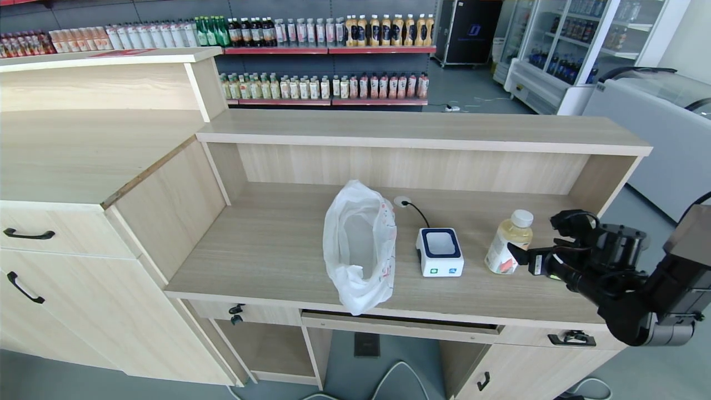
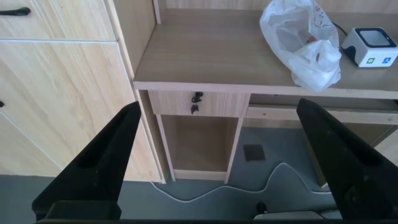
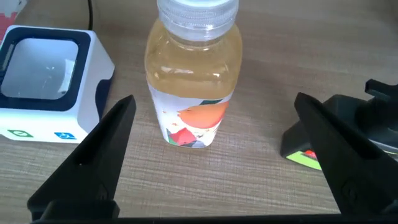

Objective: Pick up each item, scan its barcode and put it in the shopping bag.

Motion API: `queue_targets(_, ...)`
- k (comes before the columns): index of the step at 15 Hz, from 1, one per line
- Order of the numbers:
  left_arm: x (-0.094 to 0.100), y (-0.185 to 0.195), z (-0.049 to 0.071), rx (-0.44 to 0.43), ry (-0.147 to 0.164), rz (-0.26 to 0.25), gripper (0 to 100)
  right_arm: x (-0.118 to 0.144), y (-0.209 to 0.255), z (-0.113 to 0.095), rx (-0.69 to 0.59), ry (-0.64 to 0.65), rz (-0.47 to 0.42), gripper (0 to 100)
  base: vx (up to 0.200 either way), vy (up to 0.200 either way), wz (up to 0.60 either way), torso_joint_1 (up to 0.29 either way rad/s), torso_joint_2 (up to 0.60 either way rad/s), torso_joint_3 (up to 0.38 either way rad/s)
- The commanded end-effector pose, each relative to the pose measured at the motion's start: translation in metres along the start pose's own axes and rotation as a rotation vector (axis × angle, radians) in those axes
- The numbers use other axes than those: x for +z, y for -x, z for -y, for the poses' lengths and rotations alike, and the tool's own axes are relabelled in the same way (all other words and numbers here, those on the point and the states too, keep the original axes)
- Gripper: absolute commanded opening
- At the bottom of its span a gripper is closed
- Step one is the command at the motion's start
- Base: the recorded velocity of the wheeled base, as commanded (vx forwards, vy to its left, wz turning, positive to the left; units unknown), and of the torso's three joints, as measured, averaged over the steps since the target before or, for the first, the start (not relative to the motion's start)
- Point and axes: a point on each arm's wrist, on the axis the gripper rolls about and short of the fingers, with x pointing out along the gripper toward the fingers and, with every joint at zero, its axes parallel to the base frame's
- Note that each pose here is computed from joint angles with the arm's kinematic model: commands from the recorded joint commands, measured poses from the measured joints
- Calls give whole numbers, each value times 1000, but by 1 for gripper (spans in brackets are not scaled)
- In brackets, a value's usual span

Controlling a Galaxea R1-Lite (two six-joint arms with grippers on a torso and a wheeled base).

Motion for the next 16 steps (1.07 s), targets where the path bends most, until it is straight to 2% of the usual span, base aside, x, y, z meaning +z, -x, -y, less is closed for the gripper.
queue_targets(1, 0, 0, 0, 0, 0, 0, 100, -9, -11, -12, 6, 6, -16, 100, 0, 0, 0, 0, 0, 0)
queue_targets(12, 0, 0, 0, 0, 0, 0, 100, -19, -55, -42, 21, 66, 27, 100, 0, 0, 0, 0, 0, 0)
queue_targets(16, 0, 0, 0, 0, 0, 0, 100, -20, -71, -45, 25, 67, 34, 100, 0, 0, 0, 0, 0, 0)
